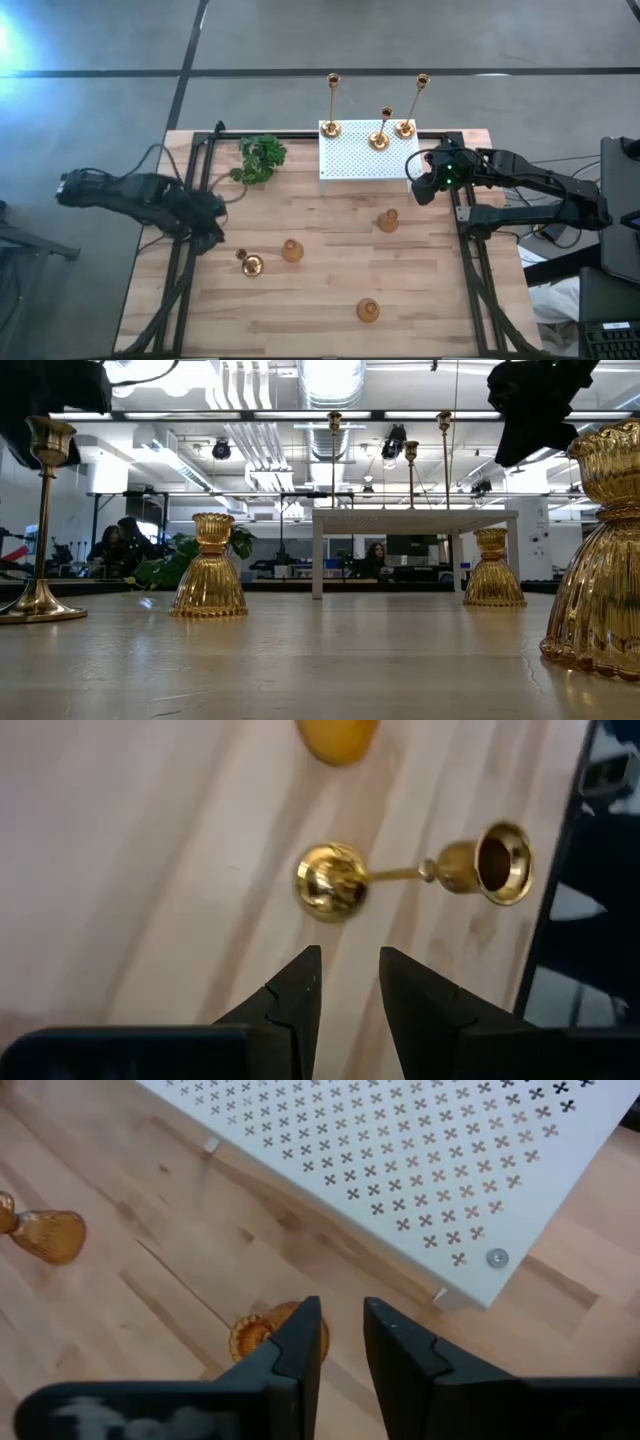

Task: Pick & Place candle stick holders
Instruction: Put the gold candle holder on the shelf

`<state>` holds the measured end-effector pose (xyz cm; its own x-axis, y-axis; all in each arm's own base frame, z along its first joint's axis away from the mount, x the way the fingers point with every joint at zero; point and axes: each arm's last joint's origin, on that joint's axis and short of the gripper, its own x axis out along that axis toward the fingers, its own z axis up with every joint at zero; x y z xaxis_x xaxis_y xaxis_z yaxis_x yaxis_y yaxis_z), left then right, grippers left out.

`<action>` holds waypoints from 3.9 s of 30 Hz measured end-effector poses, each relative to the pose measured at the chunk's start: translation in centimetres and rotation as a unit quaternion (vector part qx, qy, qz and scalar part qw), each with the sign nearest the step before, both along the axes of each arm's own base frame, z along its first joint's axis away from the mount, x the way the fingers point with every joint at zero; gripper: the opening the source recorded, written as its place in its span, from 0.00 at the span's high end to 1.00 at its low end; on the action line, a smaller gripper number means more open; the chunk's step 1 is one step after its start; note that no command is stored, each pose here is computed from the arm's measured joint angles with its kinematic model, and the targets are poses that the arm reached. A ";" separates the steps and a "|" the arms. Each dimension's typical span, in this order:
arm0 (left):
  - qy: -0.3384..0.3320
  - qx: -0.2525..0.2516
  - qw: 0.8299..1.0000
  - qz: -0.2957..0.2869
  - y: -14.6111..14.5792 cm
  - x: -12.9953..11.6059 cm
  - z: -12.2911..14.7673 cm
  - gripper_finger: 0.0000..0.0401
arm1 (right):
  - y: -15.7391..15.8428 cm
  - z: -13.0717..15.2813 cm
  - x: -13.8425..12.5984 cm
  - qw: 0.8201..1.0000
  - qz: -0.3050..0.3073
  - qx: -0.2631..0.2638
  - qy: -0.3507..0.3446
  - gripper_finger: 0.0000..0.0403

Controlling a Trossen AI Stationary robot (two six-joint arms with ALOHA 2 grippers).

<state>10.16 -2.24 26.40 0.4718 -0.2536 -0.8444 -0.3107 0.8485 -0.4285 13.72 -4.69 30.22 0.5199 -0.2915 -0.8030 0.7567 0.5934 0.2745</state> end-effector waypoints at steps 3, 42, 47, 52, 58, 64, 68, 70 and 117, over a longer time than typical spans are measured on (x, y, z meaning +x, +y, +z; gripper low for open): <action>-0.008 -0.015 0.999 -0.030 -0.9 0.9 -1.6 0.73 | 0.0 0.1 0.0 1.000 0.000 0.000 -0.002 0.83; -0.176 0.012 0.981 -0.083 -3.4 4.4 -7.2 0.73 | -0.1 0.4 0.2 1.000 0.004 -0.008 -0.016 0.81; -0.177 0.022 0.980 -0.087 -3.4 4.4 -7.3 0.80 | -0.1 0.4 0.2 1.000 0.004 -0.008 -0.016 0.83; -0.177 0.034 0.980 -0.081 -3.4 4.6 -7.4 0.98 | -0.1 0.4 0.2 1.000 0.004 -0.008 -0.016 0.85; -0.200 0.044 0.977 -0.060 -3.4 5.0 -7.3 0.99 | -0.1 0.4 0.2 1.000 0.004 -0.008 -0.016 0.85; -0.171 0.004 0.983 -0.073 -3.5 4.6 -8.6 0.96 | -0.1 0.4 0.2 1.000 0.005 -0.009 -0.016 0.84; -0.136 -0.015 0.989 -0.055 -3.4 4.1 -9.6 0.91 | -0.1 0.4 0.2 1.000 0.005 -0.009 -0.016 0.85; -0.140 -0.017 0.989 -0.055 -3.4 4.1 -9.6 0.87 | -0.1 0.4 0.2 1.000 0.005 -0.009 -0.016 0.85; -0.328 0.032 0.938 -0.107 -4.1 6.2 -11.1 0.67 | -0.2 0.6 0.4 0.999 -0.025 0.001 -0.039 0.87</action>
